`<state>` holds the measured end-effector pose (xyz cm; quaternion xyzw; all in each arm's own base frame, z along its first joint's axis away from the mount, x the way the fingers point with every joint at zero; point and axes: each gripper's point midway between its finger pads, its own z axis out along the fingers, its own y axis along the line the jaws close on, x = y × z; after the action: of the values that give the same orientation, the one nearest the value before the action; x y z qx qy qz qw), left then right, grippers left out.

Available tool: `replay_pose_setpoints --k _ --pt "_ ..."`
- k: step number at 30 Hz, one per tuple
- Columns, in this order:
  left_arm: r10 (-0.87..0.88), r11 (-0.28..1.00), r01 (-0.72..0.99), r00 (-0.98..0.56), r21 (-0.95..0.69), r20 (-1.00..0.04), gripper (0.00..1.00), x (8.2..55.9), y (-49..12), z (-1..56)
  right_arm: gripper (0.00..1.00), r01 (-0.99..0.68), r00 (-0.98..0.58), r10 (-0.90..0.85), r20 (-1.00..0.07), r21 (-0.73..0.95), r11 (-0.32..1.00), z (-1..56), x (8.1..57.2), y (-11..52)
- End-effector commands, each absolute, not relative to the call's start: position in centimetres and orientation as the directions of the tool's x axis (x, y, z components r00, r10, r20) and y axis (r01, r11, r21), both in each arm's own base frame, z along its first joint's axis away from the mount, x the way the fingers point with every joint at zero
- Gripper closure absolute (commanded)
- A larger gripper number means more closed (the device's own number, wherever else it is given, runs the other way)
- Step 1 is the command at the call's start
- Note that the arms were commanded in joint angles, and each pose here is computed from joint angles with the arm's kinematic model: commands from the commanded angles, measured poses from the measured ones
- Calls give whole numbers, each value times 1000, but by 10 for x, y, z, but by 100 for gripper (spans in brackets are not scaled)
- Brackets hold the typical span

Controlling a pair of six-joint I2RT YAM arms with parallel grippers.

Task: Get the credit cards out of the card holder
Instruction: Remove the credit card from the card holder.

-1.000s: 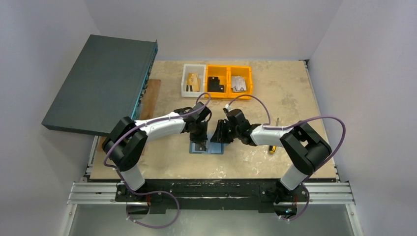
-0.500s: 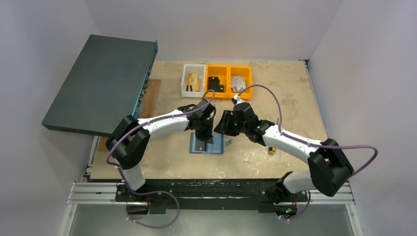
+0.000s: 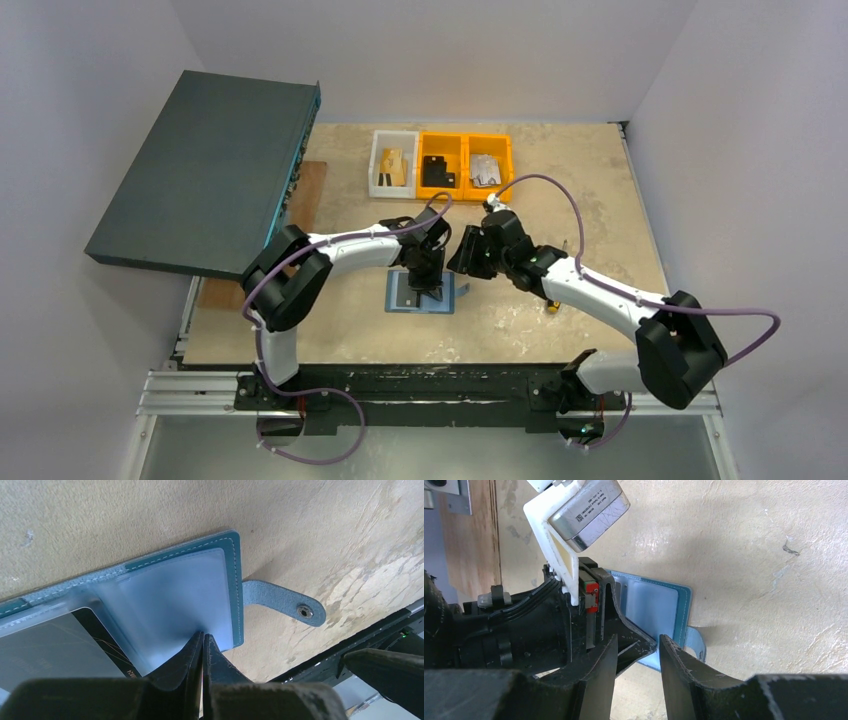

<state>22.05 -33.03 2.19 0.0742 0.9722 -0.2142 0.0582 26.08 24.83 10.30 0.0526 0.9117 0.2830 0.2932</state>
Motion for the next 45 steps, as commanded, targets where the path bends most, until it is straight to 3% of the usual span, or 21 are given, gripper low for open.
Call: replay_pose_setpoints --k 1,15,21,27,45 --pt "104 875 184 -975 -449 -197 97 229 -341 44 63 -77 -818 270 -508 562 823 106 263 252" --pt "50 970 134 -925 -201 -376 91 249 -250 92 63 -147 -852 213 -479 608 780 100 264 284" --pt "-34 977 39 -941 -208 -336 89 250 -217 66 64 -168 -894 176 -412 672 721 87 258 317" --pt "-47 967 42 -941 -253 -334 90 251 -225 52 64 -160 -922 143 -360 690 706 68 254 333" --pt "-56 958 27 -959 -286 -278 92 247 -235 24 64 -143 -936 126 -329 681 719 45 254 336"
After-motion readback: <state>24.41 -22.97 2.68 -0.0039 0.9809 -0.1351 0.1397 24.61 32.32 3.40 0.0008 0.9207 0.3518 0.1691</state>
